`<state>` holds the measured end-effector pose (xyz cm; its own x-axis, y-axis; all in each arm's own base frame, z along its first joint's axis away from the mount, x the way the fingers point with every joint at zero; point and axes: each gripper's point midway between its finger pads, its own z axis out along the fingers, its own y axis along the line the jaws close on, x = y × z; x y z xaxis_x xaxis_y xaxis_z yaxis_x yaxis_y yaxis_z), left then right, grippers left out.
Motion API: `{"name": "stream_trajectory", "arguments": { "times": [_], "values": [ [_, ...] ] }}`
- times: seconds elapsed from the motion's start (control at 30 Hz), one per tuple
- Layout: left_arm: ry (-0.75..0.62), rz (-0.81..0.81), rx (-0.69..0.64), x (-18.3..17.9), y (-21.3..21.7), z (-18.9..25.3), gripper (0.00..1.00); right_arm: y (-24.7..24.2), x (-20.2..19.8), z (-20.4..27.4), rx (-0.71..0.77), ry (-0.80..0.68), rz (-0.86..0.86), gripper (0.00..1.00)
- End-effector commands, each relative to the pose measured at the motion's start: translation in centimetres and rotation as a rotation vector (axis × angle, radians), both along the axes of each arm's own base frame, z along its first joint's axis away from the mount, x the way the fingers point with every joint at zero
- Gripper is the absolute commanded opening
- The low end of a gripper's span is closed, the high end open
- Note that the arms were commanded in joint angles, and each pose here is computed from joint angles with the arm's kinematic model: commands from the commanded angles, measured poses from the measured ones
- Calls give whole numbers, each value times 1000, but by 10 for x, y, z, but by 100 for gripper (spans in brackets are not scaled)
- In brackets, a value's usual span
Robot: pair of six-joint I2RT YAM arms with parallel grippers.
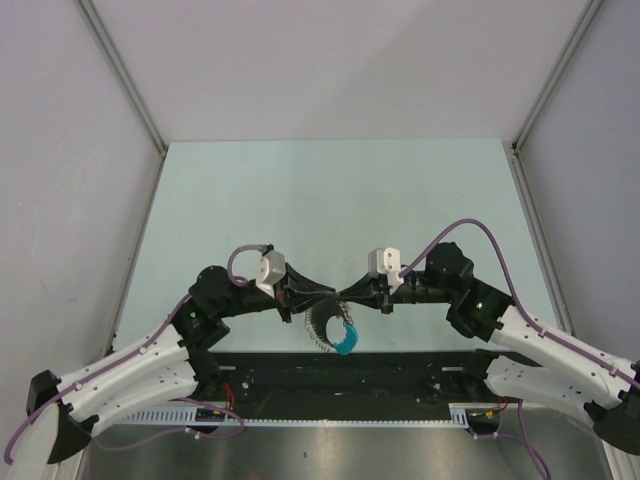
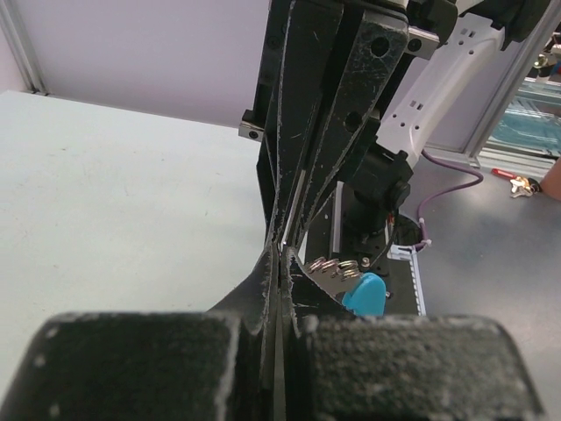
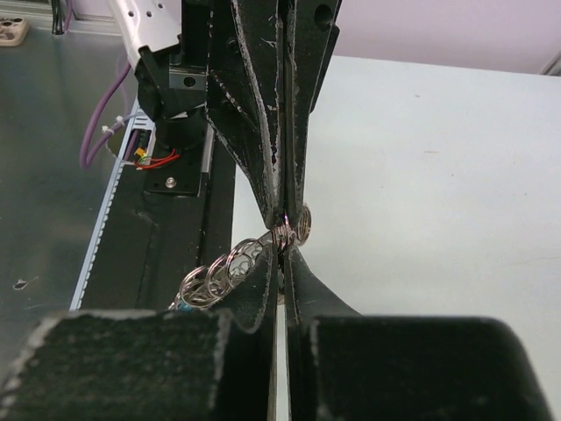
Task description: Remove the keys from the keyring
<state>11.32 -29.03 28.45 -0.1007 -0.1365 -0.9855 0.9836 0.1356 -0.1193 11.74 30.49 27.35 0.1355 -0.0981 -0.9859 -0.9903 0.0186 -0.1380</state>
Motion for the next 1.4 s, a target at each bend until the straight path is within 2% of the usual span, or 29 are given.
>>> {"name": "stream_trajectory", "arguments": {
  "times": [0.0, 0.13, 0.2, 0.23, 0.27, 0.3, 0.37, 0.47, 0.5, 0.73, 0.87, 1.37],
  "values": [
    [-86, 8, -95, 1, 2, 28, 0, 0, 6, 21, 79, -50, -44, 0],
    [-86, 10, -78, 1, 3, 25, 0, -2, 16, 24, 91, -34, -112, 0],
    [-71, 62, -10, 10, 5, 14, 3, -4, 18, 22, 77, -32, -134, 0],
    [-83, 84, 0, 14, 7, 21, 8, -6, 20, 21, 70, -44, -139, 0],
    [-116, 104, 23, 17, 10, 22, 23, -7, 19, 19, 62, -48, -140, 0],
    [-100, 131, 73, 21, 13, 14, 30, -9, 18, 16, 44, -46, -139, 0],
    [-129, 152, 85, 22, 19, 26, 42, -14, 17, 18, 42, -63, -141, 0],
    [-112, 175, 142, 26, 23, 26, 49, -20, 18, 18, 4, -58, -154, 0],
    [-67, 166, 210, 28, 20, 11, 49, -22, 19, 13, -29, -37, -159, 0],
    [15, -59, 341, 5, 0, 2, 52, -21, 25, 3, -186, 65, -178, 0],
    [15, -109, 345, 2, -7, 1, 51, -19, 26, 6, -193, 90, -178, 0],
    [5, -133, 398, 8, -14, -20, 47, -14, 15, 11, -183, 121, -114, 0]
  ]
}}
